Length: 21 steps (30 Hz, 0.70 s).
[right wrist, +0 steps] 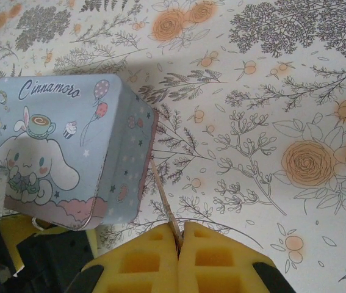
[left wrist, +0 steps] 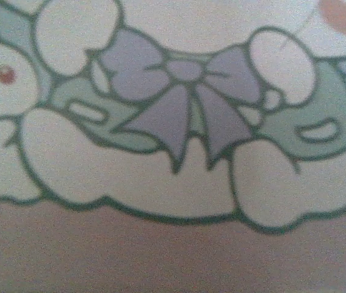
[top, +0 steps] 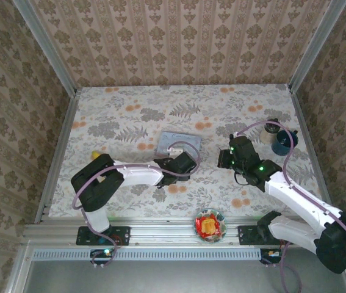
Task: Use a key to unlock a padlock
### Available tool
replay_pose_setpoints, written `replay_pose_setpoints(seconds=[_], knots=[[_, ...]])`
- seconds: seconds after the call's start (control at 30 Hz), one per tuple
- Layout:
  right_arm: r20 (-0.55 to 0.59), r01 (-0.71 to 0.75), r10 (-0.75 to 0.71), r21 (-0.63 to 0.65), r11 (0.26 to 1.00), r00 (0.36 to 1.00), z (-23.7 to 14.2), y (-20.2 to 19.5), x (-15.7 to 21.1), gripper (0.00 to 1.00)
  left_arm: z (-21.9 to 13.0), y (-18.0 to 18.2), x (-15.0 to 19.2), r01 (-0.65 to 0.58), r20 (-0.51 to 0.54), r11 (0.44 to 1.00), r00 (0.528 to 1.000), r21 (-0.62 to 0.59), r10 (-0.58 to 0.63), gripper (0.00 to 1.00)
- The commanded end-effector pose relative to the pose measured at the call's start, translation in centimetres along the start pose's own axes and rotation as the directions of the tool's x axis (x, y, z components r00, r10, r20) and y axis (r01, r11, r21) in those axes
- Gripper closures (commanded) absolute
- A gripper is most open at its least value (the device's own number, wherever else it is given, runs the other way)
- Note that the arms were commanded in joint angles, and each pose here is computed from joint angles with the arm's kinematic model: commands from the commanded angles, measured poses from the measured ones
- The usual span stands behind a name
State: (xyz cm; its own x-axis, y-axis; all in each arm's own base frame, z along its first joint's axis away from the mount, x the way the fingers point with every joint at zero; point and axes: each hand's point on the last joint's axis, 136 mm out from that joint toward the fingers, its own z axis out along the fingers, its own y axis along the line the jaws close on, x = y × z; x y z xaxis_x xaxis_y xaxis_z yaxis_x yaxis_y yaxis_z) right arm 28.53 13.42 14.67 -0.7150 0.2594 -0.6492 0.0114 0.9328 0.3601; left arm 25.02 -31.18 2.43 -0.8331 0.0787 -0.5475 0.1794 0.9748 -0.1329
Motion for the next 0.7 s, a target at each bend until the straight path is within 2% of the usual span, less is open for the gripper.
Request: replay_pose_setpoints(seconds=[0.0,0.23,0.5,0.67], knots=[[-0.007,-0.016,0.016,-0.007,1.000,1.000,-0.6,-0.1,0.5,1.00,0.4,0.2,-0.4,-0.043,-0.015,0.999,0.999,-0.033,0.042,0.33],[-0.003,-0.014,0.014,-0.001,1.000,1.000,-0.5,-0.2,0.5,1.00,0.9,0.1,-1.7,-0.105,0.010,0.992,0.994,-0.072,0.106,0.36],[-0.007,0.011,-0.011,0.022,1.000,1.000,-0.2,-0.5,0.4,1.00,1.5,-2.4,-2.8,-0.196,0.031,0.981,0.980,-0.001,0.196,0.44],[-0.005,0.008,-0.008,0.024,1.000,1.000,-0.2,-0.5,0.4,1.00,1.6,-3.0,-3.1,-0.223,0.014,0.975,0.975,0.025,0.223,0.46]])
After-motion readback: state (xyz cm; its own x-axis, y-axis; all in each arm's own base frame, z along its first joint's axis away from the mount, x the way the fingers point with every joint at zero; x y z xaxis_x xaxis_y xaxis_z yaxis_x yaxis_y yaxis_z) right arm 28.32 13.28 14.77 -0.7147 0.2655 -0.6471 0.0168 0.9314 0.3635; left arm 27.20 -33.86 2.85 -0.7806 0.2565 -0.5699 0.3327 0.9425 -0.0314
